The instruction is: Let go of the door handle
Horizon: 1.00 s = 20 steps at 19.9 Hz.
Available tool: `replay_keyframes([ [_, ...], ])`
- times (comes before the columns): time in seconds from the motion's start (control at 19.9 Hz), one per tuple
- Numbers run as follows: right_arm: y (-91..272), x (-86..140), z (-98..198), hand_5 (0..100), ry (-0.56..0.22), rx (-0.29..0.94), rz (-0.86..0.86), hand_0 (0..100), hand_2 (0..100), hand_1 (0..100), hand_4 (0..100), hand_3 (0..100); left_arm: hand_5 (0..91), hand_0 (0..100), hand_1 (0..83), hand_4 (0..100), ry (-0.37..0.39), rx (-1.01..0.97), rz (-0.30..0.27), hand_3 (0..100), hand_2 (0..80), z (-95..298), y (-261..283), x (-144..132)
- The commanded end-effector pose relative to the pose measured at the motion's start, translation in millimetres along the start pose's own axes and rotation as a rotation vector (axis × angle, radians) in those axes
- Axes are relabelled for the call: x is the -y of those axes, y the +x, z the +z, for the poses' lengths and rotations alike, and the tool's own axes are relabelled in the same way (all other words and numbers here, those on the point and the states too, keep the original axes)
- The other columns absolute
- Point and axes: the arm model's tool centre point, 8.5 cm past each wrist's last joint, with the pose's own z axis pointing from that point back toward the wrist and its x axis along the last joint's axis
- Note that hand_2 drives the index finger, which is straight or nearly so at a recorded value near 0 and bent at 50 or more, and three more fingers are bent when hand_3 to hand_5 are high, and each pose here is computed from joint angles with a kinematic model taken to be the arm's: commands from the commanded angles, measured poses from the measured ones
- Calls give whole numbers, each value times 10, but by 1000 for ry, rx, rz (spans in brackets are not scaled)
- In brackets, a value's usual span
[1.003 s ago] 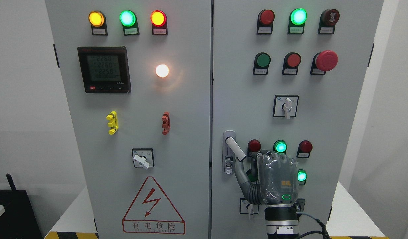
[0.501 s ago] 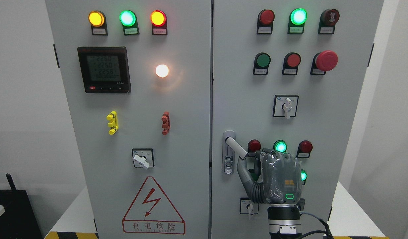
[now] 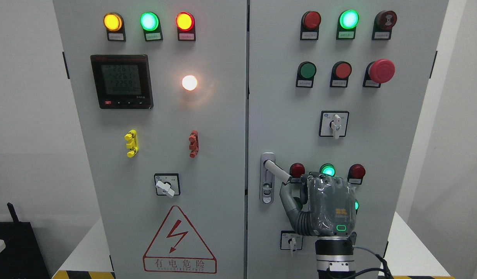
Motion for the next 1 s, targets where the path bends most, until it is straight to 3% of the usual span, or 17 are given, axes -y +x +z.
replay_keyframes([
  [0.0, -23, 15, -26, 980, 1, -5, 2, 589, 1000, 402, 1000, 1000, 0, 120, 389, 0, -3, 15, -14, 0, 0, -8, 52, 5],
  [0.95, -3, 70, -125, 979, -19, 1, -1, 594, 1000, 393, 1000, 1000, 0, 120, 389, 0, -5, 15, -12, 0, 0, -8, 51, 15],
])
